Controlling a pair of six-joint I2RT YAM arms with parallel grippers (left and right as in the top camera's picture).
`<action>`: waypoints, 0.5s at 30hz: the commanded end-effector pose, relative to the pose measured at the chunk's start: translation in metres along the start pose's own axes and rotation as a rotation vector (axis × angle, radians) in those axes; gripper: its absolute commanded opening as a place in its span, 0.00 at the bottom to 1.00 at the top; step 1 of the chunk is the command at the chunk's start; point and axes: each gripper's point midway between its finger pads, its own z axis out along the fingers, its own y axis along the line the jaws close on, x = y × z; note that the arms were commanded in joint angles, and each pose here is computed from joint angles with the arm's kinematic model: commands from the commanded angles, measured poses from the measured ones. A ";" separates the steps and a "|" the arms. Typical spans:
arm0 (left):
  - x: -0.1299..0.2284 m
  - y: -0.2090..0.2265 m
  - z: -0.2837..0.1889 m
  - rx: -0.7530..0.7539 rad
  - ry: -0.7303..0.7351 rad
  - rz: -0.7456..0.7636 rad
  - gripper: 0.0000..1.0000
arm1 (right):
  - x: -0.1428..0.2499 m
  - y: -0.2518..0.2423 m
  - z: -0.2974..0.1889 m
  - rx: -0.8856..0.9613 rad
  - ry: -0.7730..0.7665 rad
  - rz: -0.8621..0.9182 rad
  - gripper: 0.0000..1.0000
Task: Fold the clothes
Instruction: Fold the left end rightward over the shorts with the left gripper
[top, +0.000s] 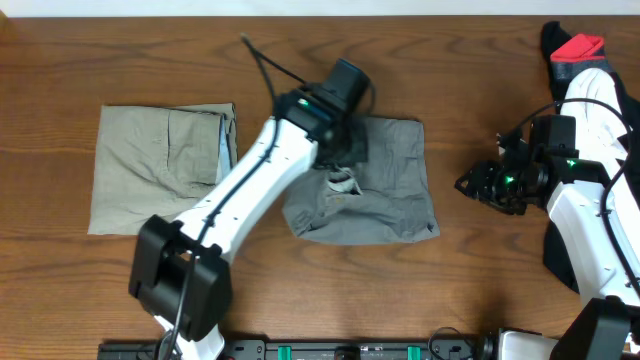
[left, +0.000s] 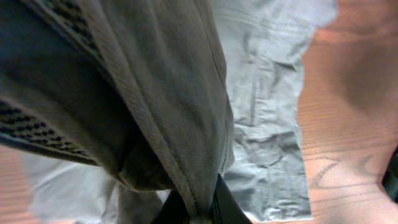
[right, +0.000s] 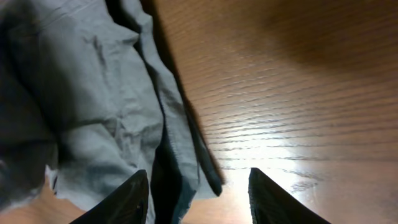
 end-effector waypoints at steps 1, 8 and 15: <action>0.004 -0.024 -0.005 0.039 -0.024 0.014 0.06 | -0.003 -0.006 -0.002 0.038 -0.019 0.022 0.50; 0.029 -0.053 -0.001 0.077 0.013 0.057 0.06 | -0.002 -0.009 -0.002 0.051 -0.015 0.025 0.50; 0.047 -0.066 0.007 0.071 0.039 0.101 0.06 | -0.001 -0.012 -0.003 0.070 -0.013 0.028 0.50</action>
